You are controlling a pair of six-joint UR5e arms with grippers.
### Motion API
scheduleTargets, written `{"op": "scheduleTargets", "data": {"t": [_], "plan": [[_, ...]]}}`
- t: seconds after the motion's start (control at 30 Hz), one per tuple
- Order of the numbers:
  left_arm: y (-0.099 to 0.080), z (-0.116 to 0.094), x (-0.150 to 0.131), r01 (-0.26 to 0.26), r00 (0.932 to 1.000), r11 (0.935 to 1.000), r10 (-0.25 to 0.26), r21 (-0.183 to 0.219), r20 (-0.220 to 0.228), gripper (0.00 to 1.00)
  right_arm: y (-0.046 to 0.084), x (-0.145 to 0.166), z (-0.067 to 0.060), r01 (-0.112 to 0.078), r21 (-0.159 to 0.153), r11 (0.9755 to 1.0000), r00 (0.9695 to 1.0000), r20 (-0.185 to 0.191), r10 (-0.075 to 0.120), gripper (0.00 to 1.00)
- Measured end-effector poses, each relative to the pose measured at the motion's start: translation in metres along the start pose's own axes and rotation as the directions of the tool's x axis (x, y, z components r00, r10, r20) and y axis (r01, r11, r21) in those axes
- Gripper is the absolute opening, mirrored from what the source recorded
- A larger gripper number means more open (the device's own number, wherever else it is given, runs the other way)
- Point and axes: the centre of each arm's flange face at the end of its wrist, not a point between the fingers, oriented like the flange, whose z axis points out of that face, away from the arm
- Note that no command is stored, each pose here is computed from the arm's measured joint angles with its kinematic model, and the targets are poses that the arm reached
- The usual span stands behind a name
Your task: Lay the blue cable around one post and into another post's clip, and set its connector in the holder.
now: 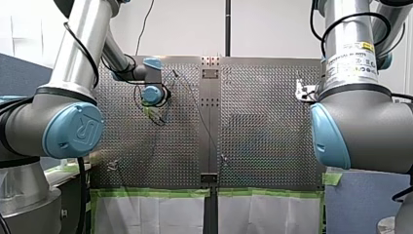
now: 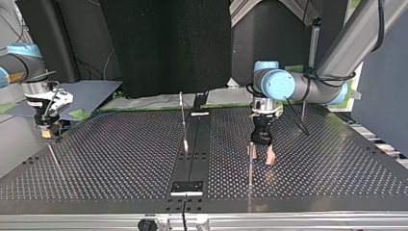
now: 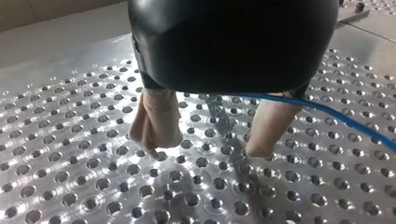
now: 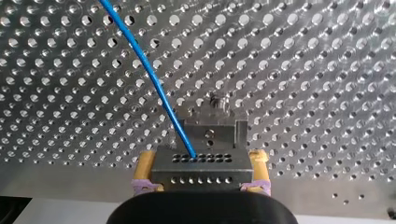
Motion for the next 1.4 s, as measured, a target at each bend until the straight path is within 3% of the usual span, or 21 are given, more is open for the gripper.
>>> {"op": "scheduleTargets", "data": {"t": [0.27, 0.5, 0.63, 0.77, 1.1, 1.4], "plan": [[0.001, 0.001, -0.002, 0.001, 1.0, 1.0, -0.001, -0.002, 0.004, 1.0, -0.001, 0.007, 0.004, 0.044, 0.05, 0.9978, 0.9986, -0.031, -0.042, 0.0], [0.002, 0.001, -0.002, 0.001, 1.0, 1.0, -0.001, -0.003, 0.005, 1.0, -0.006, 0.004, 0.005, 0.074, 0.102, 0.992, 0.9968, -0.039, -0.07, 0.0], [0.002, 0.001, -0.003, 0.0, 1.0, 1.0, 0.0, -0.004, 0.006, 1.0, -0.005, -0.004, 0.007, 0.079, 0.112, 0.9905, 0.9966, -0.031, -0.076, 0.0], [0.002, 0.001, -0.003, 0.0, 1.0, 1.0, 0.0, -0.004, 0.006, 1.0, -0.001, -0.012, 0.011, 0.079, 0.109, 0.9909, 0.9967, -0.027, -0.076, 0.0], [0.002, 0.001, -0.003, 0.0, 1.0, 1.0, 0.0, -0.004, 0.006, 1.0, 0.021, -0.013, 0.014, 0.067, 0.08, 0.9946, 0.9965, -0.056, -0.063, 0.0], [0.002, 0.001, -0.003, 0.0, 1.0, 1.0, 0.0, -0.005, 0.007, 1.0, 0.028, -0.012, 0.014, 0.057, 0.078, 0.9953, 0.9966, -0.063, -0.052, 0.0]]}}
